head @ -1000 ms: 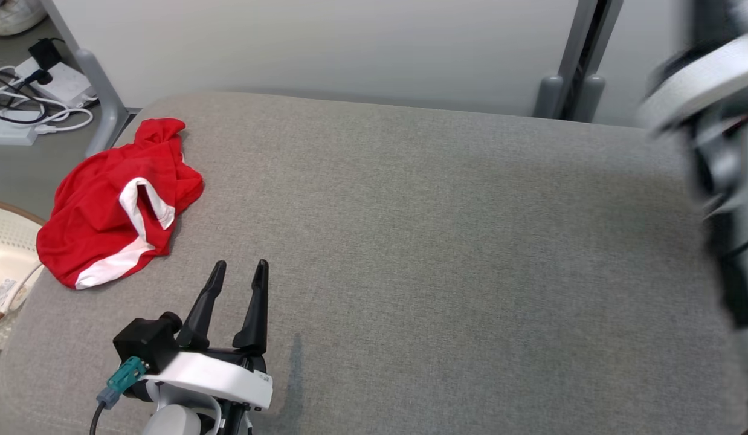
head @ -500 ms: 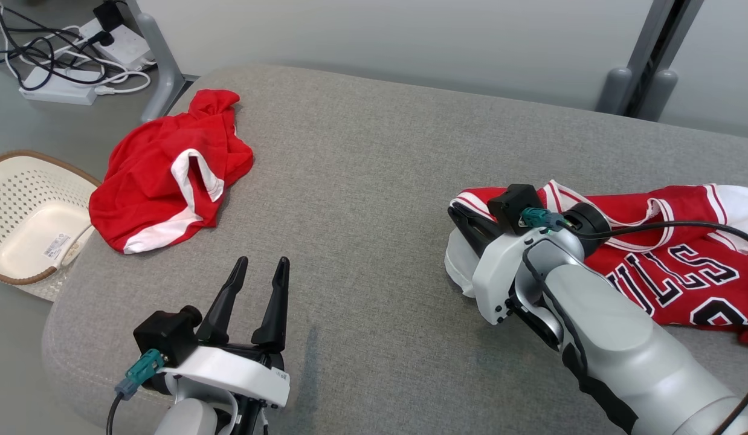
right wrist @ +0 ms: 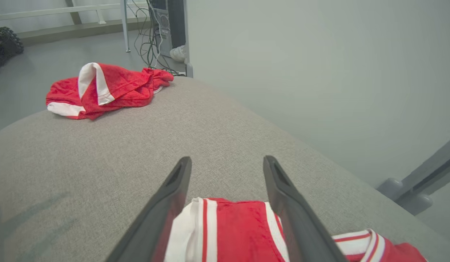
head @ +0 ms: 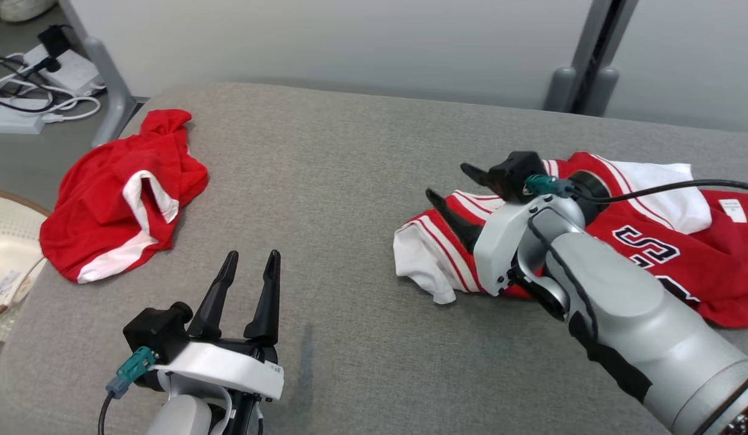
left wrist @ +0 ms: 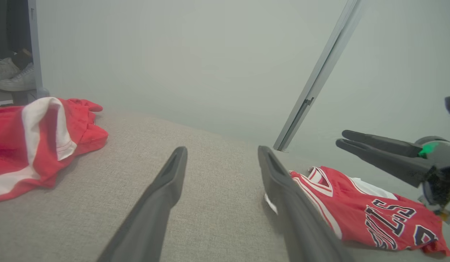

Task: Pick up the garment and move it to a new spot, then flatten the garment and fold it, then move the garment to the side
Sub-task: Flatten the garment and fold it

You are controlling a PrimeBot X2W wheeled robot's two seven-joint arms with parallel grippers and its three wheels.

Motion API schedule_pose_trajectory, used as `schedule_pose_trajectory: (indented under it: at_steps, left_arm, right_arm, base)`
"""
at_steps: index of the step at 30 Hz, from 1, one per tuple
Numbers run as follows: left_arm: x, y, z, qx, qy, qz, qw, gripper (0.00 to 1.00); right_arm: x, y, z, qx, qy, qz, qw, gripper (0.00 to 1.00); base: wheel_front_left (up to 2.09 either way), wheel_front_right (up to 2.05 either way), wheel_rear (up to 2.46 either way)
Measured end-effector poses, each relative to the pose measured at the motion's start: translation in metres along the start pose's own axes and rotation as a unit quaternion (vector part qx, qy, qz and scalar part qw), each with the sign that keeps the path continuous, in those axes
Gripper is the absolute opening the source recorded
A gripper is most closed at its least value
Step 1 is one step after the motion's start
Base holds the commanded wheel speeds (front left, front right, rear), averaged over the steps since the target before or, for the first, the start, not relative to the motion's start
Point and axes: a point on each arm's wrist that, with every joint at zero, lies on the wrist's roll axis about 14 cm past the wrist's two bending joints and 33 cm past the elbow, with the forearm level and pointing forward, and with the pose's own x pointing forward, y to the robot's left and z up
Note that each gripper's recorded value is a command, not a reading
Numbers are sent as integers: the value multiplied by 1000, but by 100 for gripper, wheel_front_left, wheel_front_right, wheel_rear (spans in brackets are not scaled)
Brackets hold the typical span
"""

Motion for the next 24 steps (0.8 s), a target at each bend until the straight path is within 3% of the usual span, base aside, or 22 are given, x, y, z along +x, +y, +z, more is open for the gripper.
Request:
schedule_pose_trajectory:
  at_steps: [5, 11, 17, 21, 24]
  left_arm:
    - [16, -24, 3, -2, -6, -37, 999, 100]
    - [28, -46, -1, -7, -3, -69, 998, 100]
    - [43, -67, -4, -11, -3, -97, 995, 100]
    - [51, -77, -9, -13, 2, -108, 994, 100]
    - [56, -86, -17, -13, 10, -120, 993, 100]
  right_arm:
    - [-32, -59, 23, 11, -59, -78, 995, 100]
    - [-77, -110, 24, 33, -97, -160, 982, 100]
    - [-146, -151, 17, 62, -151, -257, 952, 100]
    - [-190, -154, -10, 99, -172, -324, 925, 100]
    - [-208, -142, -30, 105, -166, -350, 916, 100]
  base:
    - [0, 0, 0]
    - [0, 0, 0]
    - [0, 0, 0]
    - [0, 0, 0]
    - [0, 0, 0]
